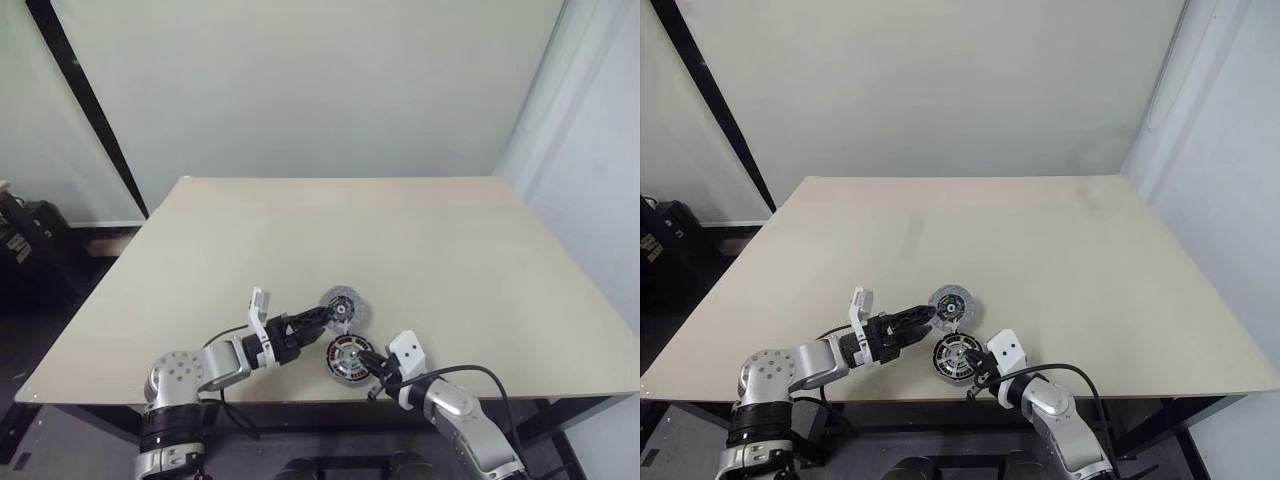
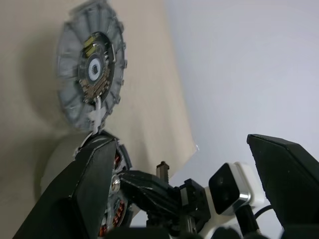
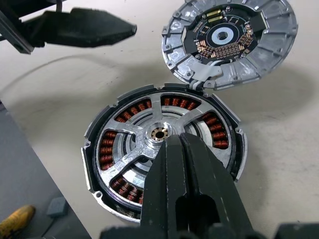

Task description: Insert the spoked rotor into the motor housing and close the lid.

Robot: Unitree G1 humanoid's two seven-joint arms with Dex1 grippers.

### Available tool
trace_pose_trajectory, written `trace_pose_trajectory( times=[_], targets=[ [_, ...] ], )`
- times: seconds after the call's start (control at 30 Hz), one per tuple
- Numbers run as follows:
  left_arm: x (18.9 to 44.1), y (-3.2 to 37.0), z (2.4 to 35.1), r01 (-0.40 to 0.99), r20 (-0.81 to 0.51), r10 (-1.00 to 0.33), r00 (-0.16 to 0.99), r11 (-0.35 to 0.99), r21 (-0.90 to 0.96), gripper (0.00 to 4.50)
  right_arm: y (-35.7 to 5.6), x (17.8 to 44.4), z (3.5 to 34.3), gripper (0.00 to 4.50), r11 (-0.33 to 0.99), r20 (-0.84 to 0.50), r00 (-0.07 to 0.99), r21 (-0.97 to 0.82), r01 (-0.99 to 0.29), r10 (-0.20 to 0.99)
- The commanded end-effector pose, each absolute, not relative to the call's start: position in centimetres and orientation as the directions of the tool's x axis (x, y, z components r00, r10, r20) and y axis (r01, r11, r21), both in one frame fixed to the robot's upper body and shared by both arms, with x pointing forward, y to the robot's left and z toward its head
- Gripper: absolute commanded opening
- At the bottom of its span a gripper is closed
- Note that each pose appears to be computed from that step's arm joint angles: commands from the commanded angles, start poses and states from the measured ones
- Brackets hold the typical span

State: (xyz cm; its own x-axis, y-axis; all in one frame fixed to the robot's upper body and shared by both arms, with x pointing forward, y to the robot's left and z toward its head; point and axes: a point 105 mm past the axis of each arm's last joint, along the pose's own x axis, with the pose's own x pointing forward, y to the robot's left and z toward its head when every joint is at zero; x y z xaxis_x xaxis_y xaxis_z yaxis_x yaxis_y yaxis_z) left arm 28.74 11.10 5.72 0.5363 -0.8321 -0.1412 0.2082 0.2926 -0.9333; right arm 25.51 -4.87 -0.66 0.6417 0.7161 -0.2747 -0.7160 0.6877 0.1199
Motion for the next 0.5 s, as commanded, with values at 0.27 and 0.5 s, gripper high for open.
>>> trace_pose_trajectory(
  times=[0.27,0.5],
  targets=[
    [29.4,11.6,7.8,0.293,-0.060,-0.806,0.589,0.283,-0.913,4.50,-6.0,24.3,2.7,0.95,0.646,-0.210,0.614,0.152,-0.748,0.761],
    [29.7,13.2,7.9,0.300,-0.050,-0.734,0.677,0.337,-0.893,4.50,-7.5,24.0,2.8,3.40,0.677,-0.222,0.644,0.122,-0.726,0.732]
  ],
)
